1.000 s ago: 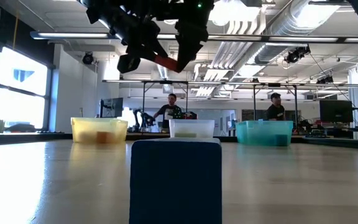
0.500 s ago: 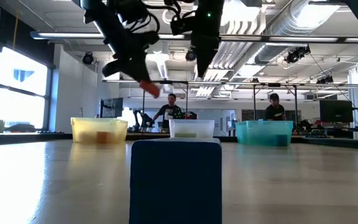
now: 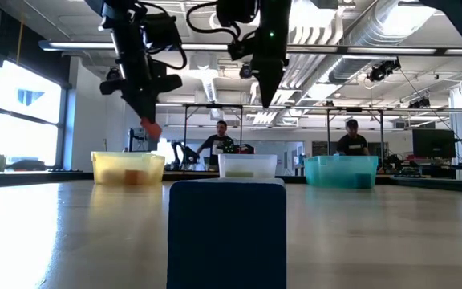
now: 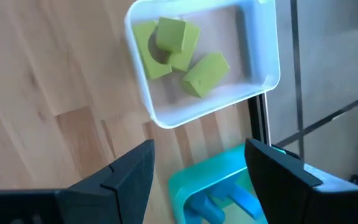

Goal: Sort & place blocks by color
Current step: Put the orange block into the yellow bin

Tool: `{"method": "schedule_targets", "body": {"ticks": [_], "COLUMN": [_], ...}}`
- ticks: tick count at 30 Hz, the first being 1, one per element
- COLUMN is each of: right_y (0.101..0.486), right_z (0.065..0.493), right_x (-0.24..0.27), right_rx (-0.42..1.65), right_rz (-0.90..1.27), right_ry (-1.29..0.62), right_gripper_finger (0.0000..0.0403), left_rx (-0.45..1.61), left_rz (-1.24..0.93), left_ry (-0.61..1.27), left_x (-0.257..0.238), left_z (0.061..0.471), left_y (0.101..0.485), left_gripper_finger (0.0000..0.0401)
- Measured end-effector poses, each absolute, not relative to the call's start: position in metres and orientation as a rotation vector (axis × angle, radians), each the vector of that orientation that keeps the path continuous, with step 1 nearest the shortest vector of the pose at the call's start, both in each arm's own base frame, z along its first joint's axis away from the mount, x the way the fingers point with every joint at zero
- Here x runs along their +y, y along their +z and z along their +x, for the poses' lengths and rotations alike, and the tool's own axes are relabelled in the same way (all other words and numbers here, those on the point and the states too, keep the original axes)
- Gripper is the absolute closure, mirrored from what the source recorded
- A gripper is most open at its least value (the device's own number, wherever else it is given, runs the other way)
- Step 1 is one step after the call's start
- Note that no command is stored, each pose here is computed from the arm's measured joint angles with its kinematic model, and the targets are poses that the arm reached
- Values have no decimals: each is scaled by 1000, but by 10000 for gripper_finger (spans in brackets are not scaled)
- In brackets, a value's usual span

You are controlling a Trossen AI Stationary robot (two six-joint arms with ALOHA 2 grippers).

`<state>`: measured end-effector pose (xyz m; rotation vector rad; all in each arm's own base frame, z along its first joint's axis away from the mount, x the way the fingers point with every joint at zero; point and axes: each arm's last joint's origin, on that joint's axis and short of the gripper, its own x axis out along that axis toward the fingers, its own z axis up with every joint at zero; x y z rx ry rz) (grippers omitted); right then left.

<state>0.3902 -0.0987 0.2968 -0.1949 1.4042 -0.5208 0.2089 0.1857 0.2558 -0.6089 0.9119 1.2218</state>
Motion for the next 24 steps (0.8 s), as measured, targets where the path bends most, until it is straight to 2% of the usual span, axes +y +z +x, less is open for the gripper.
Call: {"method": "schedule_targets", "body": {"ticks": [14, 24], "right_y": [296, 293], "right_z": [389, 383], "right_x": [-119, -112], "right_rx": [1365, 1405], "right_rz": [-93, 89], "right_ry": [-571, -583], "right_gripper_finger": [167, 167], "left_rx": [1028, 1059], "left_rz": [-552, -518], "left_ry": [1295, 1255], "left_x": [190, 190], "left_z": [204, 204], "left_y": [245, 245], "left_gripper_finger": [364, 303]}}
